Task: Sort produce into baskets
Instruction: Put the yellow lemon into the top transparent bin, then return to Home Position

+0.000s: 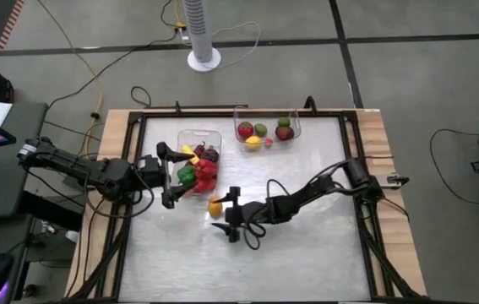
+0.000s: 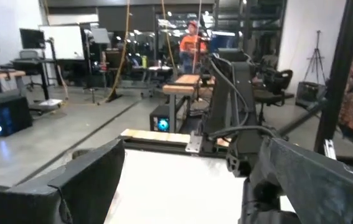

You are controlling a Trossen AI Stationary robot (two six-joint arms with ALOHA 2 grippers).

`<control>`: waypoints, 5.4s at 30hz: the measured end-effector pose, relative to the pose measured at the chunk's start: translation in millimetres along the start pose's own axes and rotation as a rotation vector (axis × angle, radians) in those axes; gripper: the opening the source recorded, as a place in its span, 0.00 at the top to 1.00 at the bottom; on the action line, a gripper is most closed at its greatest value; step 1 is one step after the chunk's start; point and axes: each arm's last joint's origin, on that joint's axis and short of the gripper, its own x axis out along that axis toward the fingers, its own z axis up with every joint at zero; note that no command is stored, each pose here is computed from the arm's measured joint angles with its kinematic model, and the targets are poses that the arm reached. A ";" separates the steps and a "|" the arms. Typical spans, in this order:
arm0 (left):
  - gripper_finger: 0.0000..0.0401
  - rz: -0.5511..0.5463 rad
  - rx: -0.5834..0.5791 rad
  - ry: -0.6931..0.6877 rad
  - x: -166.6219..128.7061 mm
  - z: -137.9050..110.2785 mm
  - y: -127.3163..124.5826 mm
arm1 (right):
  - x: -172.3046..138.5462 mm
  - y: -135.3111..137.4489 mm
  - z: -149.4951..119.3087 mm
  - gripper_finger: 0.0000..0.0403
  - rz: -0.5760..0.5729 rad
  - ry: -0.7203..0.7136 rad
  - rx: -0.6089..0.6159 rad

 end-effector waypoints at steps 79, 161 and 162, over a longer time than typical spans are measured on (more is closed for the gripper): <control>0.04 -0.017 0.003 0.014 0.0 -1.5 -0.6 | 60.0 -12.3 -33.8 0.22 0.075 0.023 0.098; 0.04 0.097 0.050 -0.006 -13.2 -7.5 9.9 | -206.9 -238.0 -18.6 0.20 -0.573 0.303 0.295; 0.04 0.098 0.040 -0.013 -16.8 -9.5 11.8 | -213.2 -232.4 -21.5 0.20 -0.563 0.267 0.310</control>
